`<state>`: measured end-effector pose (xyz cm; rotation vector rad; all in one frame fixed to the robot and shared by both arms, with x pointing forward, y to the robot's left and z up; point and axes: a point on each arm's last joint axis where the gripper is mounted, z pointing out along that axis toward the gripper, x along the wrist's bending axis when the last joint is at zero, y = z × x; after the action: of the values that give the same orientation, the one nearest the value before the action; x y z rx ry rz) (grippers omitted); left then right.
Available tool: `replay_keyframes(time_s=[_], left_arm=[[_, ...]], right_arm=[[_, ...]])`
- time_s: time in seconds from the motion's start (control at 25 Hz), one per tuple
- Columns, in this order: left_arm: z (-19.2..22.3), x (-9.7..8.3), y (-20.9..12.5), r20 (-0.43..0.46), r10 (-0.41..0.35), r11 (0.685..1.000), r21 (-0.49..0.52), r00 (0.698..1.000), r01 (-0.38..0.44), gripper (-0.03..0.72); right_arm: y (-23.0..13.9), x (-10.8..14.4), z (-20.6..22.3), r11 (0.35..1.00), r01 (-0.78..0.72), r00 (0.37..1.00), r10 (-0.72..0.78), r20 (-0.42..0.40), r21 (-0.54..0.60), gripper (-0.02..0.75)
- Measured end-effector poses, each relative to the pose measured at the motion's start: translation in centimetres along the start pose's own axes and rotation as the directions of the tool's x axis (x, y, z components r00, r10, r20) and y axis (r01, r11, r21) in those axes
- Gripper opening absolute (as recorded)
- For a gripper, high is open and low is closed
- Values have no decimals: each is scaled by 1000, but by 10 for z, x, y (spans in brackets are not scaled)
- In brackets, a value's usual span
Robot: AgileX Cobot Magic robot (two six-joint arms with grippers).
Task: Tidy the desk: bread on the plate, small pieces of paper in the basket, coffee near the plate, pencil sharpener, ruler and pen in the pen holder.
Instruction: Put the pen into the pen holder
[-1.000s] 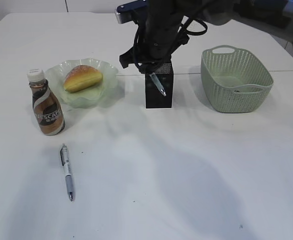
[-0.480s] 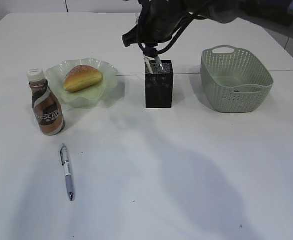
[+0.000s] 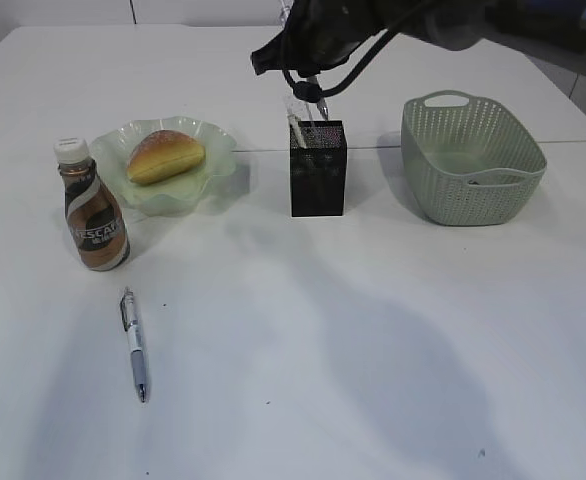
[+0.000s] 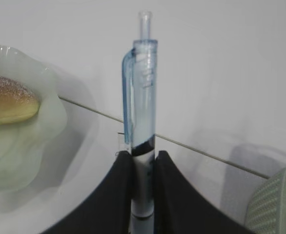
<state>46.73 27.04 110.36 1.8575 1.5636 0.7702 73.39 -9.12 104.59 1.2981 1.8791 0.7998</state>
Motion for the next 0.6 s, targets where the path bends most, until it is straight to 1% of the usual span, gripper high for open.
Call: replay_keyframes(time_s=[0.12,0.24,0.28,0.4,0.44,0.48,0.6], left_arm=[[0,0,2,1,0,1000,-17,1000,0,278],[2,0,3,1,0,1000,-24,1000,0,278],[3,0,3,1,0,1000,-24,1000,0,295],[4,0,3,1,1,1000,-22,1000,0,284],[4,0,3,1,1,1000,-22,1000,0,283],[4,0,3,1,-1,1000,-22,1000,1,299],[4,0,3,1,-1,1000,-22,1000,1,283]], right_arm=[[-4,1,4,1000,4,1000,-4,5,-17,110],[-8,4,10,998,18,1000,-18,-7,-65,110],[-9,5,11,997,22,1000,-23,-12,-77,110],[-11,7,13,995,32,999,-34,-16,-94,110],[-12,6,14,994,35,999,-36,-12,-103,110],[-11,4,15,992,30,1000,-31,-5,-123,110],[-9,-4,17,988,9,1000,-8,4,-151,110]])
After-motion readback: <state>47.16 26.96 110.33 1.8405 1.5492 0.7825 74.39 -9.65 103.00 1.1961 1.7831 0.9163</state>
